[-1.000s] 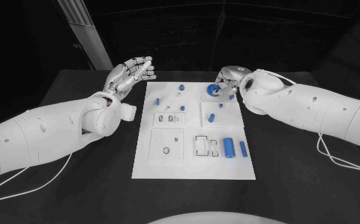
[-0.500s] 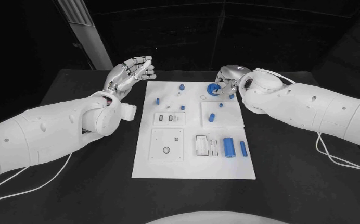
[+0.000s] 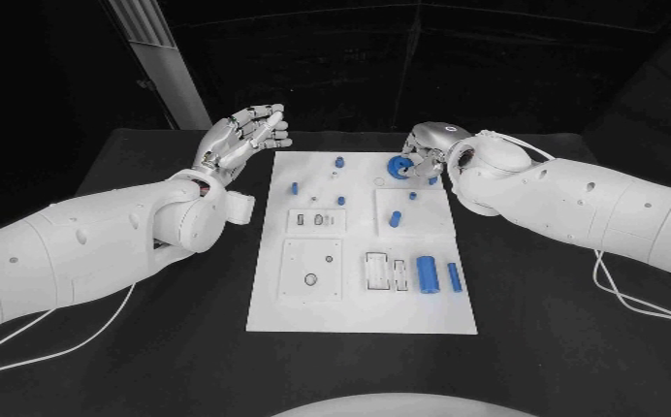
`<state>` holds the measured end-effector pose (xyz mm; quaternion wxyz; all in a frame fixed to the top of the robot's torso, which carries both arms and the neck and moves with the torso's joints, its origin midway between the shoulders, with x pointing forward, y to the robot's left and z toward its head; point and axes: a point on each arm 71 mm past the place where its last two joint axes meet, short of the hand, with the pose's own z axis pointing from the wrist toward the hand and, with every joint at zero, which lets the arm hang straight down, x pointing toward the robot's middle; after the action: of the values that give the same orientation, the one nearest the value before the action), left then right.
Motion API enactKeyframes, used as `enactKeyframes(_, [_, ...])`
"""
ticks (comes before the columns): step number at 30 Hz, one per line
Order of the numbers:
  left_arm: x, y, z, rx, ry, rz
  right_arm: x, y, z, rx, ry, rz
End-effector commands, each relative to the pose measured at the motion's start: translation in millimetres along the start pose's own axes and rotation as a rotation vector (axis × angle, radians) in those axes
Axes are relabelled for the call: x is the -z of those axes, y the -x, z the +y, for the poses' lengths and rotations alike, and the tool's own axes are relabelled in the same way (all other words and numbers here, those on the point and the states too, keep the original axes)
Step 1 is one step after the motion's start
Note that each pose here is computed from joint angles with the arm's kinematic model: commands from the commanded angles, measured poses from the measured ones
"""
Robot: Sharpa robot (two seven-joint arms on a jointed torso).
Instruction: Assemble the parts on the task board
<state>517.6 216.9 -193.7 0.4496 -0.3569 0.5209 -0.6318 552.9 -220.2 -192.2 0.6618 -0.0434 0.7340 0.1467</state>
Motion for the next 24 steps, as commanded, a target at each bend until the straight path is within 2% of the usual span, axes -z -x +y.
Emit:
enactKeyframes(1, [1.1, -0.7, -14.4, 0.005, -0.192, 0.011, 1.5, 5.4, 3.3, -0.069, 0.021, -0.063])
enactKeyframes(13, [0.2, -1.1, -14.0, 0.004, -0.192, 0.011, 12.6, 13.4, 17.4, -0.141, 0.075, -0.129])
enactKeyframes(18, [-0.4, -1.9, -13.8, 0.004, -0.192, 0.012, 12.1, 12.8, 32.6, -0.155, 0.112, -0.124])
enactKeyframes(24, [-0.8, -1.5, -13.7, 0.003, -0.192, 0.011, 6.5, 8.7, 61.5, -0.157, 0.175, -0.102])
